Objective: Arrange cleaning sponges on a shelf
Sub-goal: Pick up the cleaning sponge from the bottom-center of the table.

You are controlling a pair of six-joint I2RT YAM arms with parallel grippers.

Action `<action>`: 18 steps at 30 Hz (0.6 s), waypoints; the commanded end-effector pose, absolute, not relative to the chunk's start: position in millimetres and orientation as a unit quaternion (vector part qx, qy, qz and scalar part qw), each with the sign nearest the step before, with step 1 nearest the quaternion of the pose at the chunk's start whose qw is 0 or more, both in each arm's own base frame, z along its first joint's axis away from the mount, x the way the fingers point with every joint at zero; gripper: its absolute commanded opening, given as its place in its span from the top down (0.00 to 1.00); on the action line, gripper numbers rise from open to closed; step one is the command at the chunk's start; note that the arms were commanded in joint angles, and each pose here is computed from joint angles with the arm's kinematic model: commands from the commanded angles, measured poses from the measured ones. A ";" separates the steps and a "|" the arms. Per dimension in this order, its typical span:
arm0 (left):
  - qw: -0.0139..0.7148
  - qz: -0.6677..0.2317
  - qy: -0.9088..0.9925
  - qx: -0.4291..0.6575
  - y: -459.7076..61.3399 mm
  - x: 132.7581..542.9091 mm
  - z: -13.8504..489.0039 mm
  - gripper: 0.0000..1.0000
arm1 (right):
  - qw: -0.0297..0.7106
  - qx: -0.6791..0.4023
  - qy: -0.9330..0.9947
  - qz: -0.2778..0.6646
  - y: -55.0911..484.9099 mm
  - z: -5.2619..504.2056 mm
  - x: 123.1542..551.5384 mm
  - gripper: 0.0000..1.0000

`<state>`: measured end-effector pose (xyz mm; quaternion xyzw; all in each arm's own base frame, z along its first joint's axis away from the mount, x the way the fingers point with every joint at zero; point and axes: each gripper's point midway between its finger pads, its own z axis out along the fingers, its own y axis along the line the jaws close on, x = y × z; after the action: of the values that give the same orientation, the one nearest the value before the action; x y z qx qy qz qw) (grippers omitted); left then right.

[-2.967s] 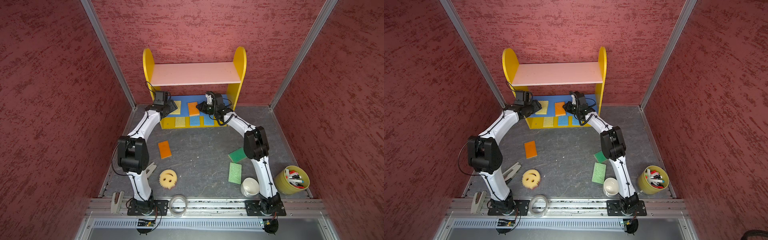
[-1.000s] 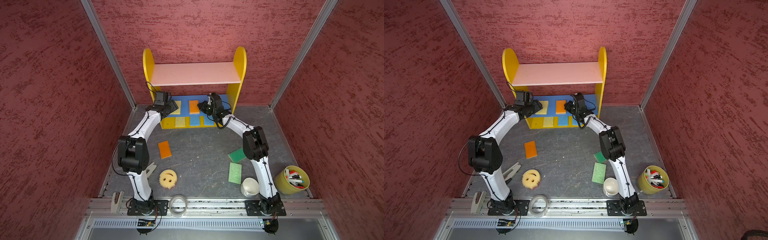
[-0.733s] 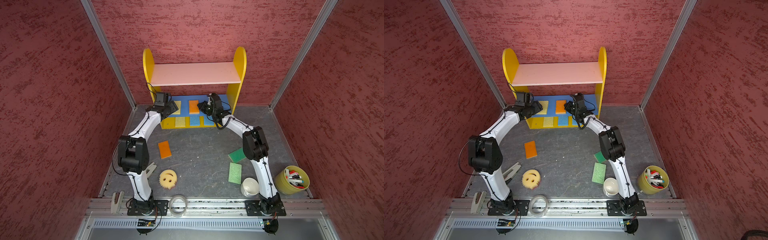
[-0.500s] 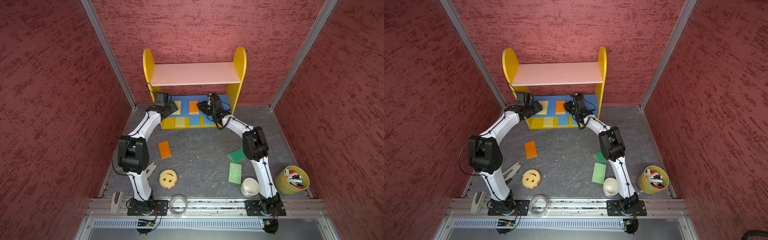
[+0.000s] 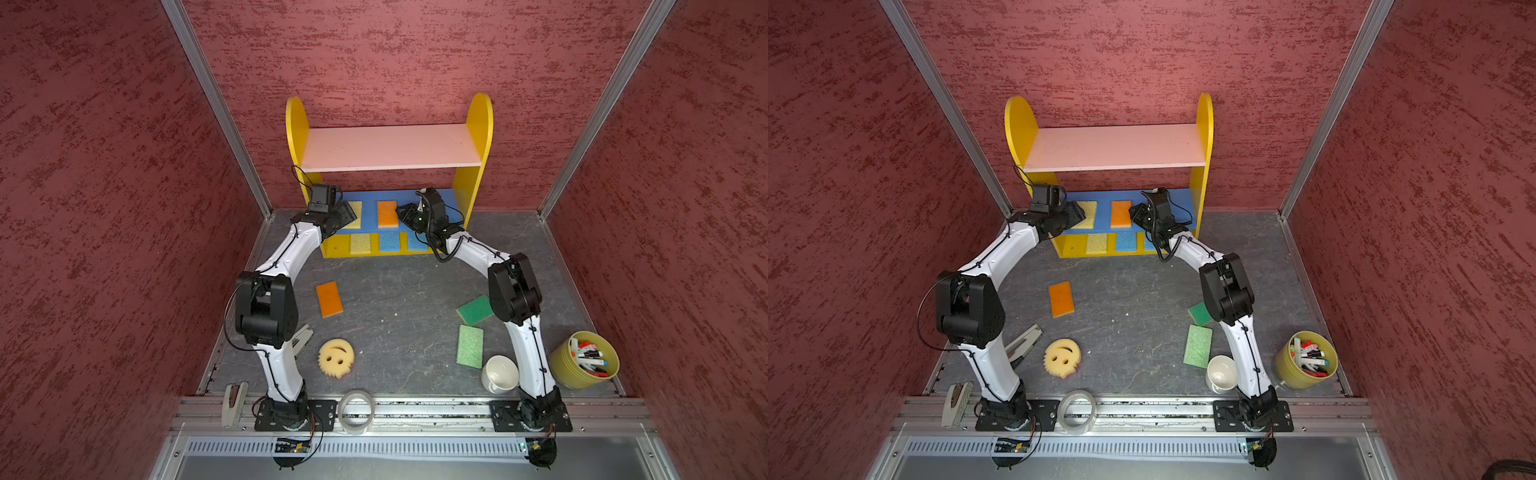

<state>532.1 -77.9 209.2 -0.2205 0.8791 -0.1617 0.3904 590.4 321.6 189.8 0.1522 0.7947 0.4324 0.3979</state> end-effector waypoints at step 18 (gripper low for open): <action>0.397 -0.154 0.881 -0.205 -71.6 462.5 230.8 0.23 | 0.451 0.137 0.778 0.416 275.5 248.3 514.8 0.66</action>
<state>476.3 -72.5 228.3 -0.2110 0.8789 -0.1600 0.3968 526.1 284.8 219.2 0.1417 0.7995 0.4118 0.4137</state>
